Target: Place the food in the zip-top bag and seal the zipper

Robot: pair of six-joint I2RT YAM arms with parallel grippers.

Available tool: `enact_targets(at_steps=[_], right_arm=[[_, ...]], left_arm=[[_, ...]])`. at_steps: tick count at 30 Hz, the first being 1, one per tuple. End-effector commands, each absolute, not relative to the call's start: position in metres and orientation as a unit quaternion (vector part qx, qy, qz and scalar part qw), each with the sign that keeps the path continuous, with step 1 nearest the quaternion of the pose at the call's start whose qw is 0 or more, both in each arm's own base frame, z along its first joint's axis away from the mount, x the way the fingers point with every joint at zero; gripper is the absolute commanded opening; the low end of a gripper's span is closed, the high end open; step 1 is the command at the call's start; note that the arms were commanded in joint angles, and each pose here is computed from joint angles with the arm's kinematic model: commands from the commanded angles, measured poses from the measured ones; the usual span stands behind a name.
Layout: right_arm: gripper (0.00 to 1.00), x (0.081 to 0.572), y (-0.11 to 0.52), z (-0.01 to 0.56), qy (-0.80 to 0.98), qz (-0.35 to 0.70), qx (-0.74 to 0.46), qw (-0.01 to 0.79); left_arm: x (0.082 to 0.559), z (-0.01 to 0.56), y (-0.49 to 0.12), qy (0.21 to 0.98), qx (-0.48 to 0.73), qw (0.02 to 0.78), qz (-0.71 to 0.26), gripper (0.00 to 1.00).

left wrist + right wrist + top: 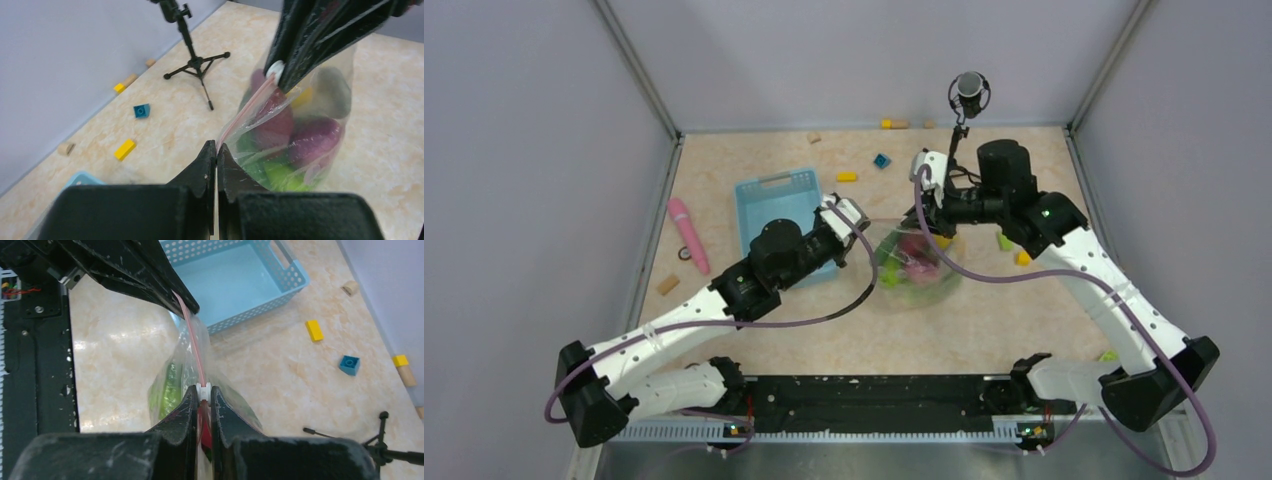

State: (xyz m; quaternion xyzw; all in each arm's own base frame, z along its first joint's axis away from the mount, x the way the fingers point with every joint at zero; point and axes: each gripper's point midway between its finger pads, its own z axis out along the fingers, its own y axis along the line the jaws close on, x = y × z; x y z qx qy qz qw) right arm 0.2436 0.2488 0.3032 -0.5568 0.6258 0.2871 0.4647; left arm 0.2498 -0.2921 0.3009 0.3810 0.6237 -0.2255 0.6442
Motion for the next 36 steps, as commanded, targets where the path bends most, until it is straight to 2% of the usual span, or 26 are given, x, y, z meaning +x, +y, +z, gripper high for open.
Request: enact_targets(at_steps=[1,21,31,36], right_arm=[[0.00,0.266,0.216,0.315,0.674,0.201,-0.505,0.500],[0.00,0.295,0.162,0.315,0.753,0.073,-0.380,0.532],[0.00,0.314,0.117,0.295,0.828,-0.007,-0.198,0.525],[0.00,0.309,0.096,0.288,0.850,-0.023,-0.091,0.518]], left_arm=[[0.283,0.342,-0.237,0.643,0.213,0.719,-0.156,0.00],[0.319,0.344,-0.193,0.672,0.036,0.736,-0.066,0.00],[0.341,0.333,-0.194,0.692,0.013,0.721,-0.039,0.00],[0.359,0.330,-0.194,0.699,0.000,0.712,-0.059,0.00]])
